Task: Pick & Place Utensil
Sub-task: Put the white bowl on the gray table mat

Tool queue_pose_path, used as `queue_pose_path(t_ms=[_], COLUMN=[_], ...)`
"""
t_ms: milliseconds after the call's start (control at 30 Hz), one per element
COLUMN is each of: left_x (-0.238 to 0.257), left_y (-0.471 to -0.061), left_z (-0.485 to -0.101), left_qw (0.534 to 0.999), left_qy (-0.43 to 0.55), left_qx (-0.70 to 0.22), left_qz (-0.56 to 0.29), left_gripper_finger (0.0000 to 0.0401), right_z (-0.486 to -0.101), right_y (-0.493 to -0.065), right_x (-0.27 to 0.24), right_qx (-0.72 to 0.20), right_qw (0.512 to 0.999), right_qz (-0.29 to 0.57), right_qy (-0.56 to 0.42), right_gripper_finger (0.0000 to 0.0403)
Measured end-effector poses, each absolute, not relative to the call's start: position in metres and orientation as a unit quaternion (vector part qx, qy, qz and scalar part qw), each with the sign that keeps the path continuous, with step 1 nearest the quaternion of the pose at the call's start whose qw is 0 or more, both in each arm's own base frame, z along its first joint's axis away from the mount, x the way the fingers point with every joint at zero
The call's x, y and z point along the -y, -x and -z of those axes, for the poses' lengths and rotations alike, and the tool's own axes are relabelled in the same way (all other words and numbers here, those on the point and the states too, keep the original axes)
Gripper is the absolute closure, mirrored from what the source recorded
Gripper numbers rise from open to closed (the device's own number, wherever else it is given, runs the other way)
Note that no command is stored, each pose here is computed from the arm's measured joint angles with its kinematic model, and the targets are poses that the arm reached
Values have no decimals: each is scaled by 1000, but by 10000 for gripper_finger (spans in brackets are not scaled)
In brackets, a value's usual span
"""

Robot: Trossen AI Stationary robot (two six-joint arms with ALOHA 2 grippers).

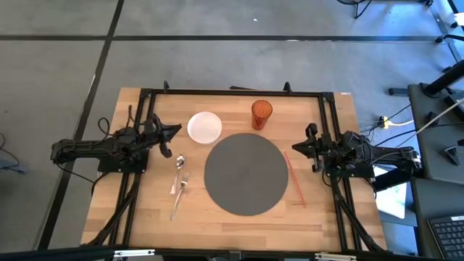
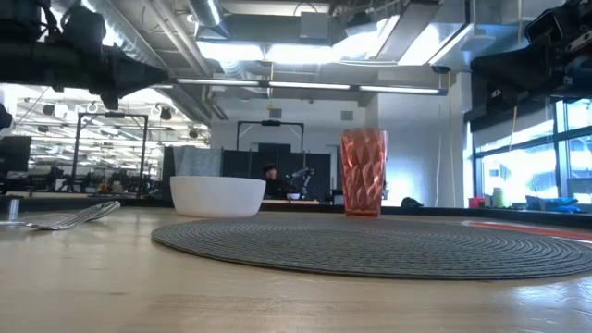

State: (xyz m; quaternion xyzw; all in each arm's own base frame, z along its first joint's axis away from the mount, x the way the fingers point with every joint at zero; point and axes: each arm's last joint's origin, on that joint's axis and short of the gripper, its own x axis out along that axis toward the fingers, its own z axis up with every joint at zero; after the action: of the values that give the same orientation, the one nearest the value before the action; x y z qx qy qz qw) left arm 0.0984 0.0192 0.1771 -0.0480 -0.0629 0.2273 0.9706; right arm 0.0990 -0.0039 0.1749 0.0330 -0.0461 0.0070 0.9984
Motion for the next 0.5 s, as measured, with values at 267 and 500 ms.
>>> queue_pose_path(t_ms=[267, 500], left_x=[-20, -20], left_y=[-99, -100], left_z=[-166, -165], left_qw=[971, 971], left_qy=[-16, -17], left_qx=[-12, -18], left_qz=[-236, -236], left_gripper_finger=[399, 398], right_z=[-176, -174], right_y=[-99, -99], right_x=[4, 4], right_qx=[50, 39], right_qw=[998, 999], right_qz=[-8, -7], right_qy=[-37, -19], right_gripper_finger=[381, 397])
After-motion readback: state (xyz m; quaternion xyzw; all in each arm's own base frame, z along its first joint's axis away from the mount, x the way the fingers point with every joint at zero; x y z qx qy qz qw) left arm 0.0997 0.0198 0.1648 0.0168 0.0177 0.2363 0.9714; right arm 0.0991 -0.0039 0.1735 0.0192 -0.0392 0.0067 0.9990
